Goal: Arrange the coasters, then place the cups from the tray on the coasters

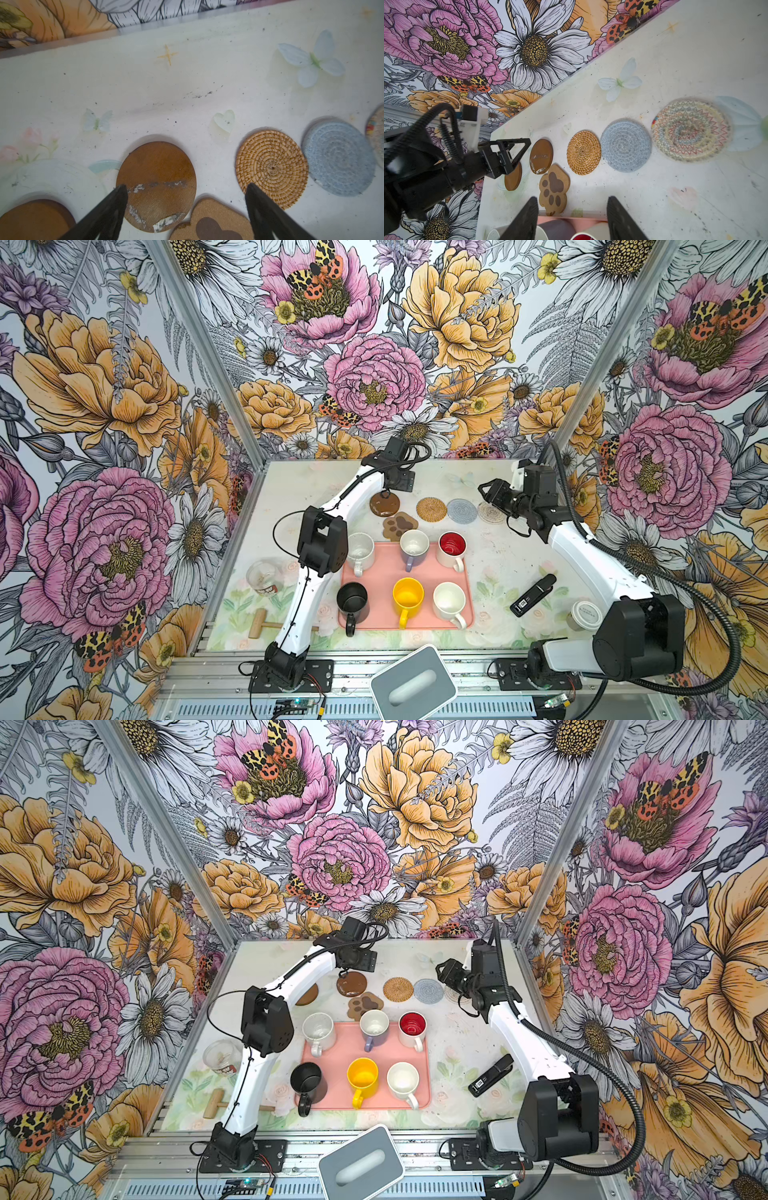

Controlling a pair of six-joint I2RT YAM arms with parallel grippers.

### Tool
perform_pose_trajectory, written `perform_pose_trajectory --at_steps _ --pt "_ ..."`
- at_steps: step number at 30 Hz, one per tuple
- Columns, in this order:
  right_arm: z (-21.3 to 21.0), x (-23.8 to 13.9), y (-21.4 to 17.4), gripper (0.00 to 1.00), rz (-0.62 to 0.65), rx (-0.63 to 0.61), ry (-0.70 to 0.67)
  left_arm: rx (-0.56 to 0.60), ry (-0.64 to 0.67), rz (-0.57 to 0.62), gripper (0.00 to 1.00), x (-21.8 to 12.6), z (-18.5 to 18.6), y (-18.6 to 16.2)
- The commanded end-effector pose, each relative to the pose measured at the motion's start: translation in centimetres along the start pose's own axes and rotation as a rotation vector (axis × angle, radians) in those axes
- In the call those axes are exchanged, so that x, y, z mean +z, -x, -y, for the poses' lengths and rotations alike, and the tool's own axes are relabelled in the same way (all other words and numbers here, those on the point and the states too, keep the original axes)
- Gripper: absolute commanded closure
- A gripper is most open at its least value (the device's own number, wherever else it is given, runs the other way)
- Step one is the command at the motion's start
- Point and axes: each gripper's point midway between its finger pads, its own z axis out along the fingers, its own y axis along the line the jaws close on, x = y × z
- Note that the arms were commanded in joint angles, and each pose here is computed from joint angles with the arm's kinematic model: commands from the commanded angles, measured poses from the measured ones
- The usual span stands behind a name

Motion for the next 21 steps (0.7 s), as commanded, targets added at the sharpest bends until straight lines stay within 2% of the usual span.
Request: perform_pose_trajectory --at_steps 1,8,21 --pt "-2.0 -1.3 0.9 0.44 0.033 -0.026 0.058 -0.036 0.015 -0.044 0.1 1.3 -0.9 -0.8" --pt "-2.2 -1.8 0.9 0.44 0.042 -0.034 0.064 -0.042 0.026 -0.065 0.1 4.2 -0.6 -1.6" --pt "-2.1 -1.8 0.7 0.44 0.037 -0.039 0.067 -0.018 0.113 -0.13 0.09 7.2 -2.3 -4.6"
